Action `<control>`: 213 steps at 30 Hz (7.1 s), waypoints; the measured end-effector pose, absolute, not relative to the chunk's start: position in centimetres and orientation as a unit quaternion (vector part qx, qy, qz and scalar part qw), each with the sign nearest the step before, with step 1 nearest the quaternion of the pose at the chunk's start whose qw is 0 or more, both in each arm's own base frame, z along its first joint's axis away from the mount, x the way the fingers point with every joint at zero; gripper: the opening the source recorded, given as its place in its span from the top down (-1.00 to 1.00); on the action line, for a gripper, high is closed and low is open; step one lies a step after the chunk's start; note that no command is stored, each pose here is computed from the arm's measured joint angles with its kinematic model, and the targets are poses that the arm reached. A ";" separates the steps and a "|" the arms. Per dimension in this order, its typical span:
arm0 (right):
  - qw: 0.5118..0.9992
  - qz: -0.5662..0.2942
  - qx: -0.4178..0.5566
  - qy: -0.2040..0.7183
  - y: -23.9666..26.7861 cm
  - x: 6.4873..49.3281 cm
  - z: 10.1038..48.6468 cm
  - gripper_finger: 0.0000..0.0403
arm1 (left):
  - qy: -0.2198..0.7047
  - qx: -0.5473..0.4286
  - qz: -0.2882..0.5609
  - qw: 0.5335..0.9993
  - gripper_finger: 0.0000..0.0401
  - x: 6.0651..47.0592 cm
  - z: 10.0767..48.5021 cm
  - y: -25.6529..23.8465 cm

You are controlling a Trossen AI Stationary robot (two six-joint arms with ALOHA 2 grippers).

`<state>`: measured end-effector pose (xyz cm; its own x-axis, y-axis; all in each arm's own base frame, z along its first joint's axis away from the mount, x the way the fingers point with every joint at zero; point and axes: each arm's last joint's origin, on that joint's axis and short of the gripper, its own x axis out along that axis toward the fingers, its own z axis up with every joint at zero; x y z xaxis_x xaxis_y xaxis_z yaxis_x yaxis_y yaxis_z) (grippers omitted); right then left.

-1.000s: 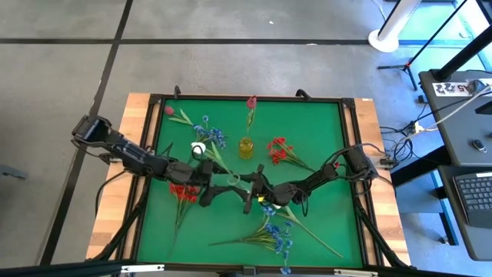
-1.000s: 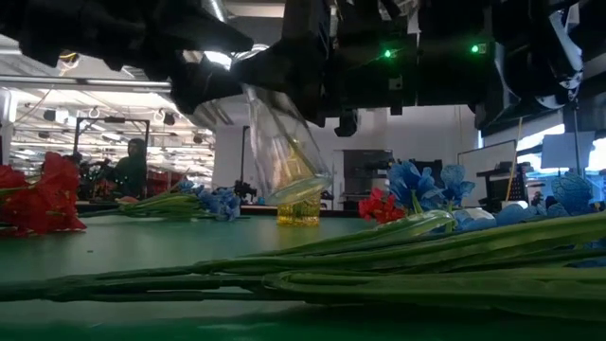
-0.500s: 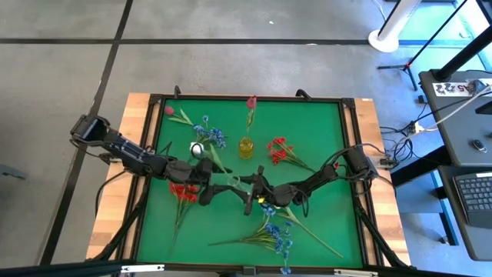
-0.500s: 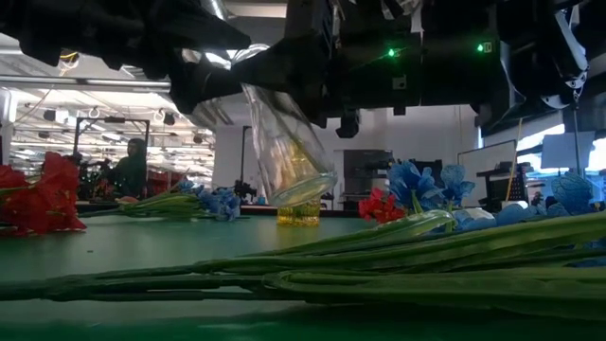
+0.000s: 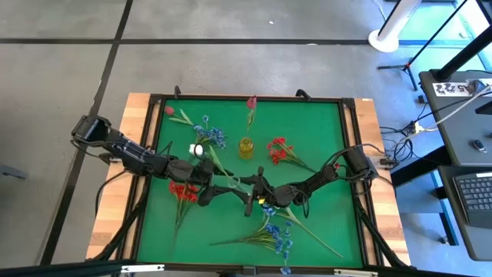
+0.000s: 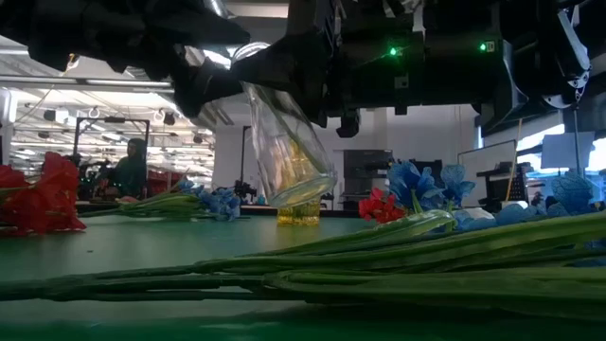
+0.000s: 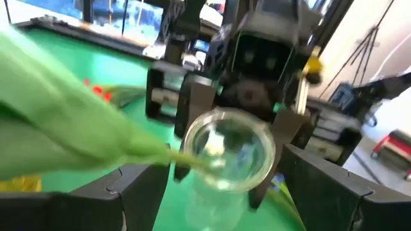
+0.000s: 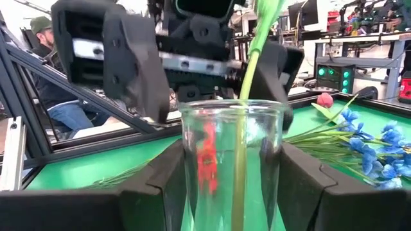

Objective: Sort flowers into vase by color
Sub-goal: Adjust the transparent flower vase, then put the right red flowers into the yellow flower vase

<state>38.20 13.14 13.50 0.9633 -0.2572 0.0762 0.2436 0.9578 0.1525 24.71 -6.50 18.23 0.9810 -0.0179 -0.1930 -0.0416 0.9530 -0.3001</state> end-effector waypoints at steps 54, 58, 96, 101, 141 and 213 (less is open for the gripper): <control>0.988 -0.127 0.086 -0.034 13.1 38.2 13.1 -0.19 | 0.132 -0.133 0.018 0.982 0.01 27.7 17.0 -6.7; 0.988 -0.119 0.091 -0.037 13.1 38.3 13.3 -0.37 | 0.144 -0.125 0.020 0.981 0.01 27.3 17.5 -6.5; 0.954 -0.288 0.022 0.075 13.5 31.9 23.7 -0.44 | 0.265 0.073 0.044 0.961 0.01 27.4 19.8 -7.6; 0.953 -0.291 0.029 0.081 13.5 31.9 23.5 -0.44 | 0.272 0.085 0.038 0.958 0.01 28.6 19.6 -8.0; 0.952 -0.293 0.039 0.082 13.4 31.8 23.3 -0.44 | 0.365 0.089 0.053 0.925 -0.38 27.3 20.7 -8.6; 0.916 -0.174 0.002 0.362 7.9 27.2 24.3 -0.44 | 0.114 -0.184 0.091 0.972 -0.34 7.8 21.3 -4.4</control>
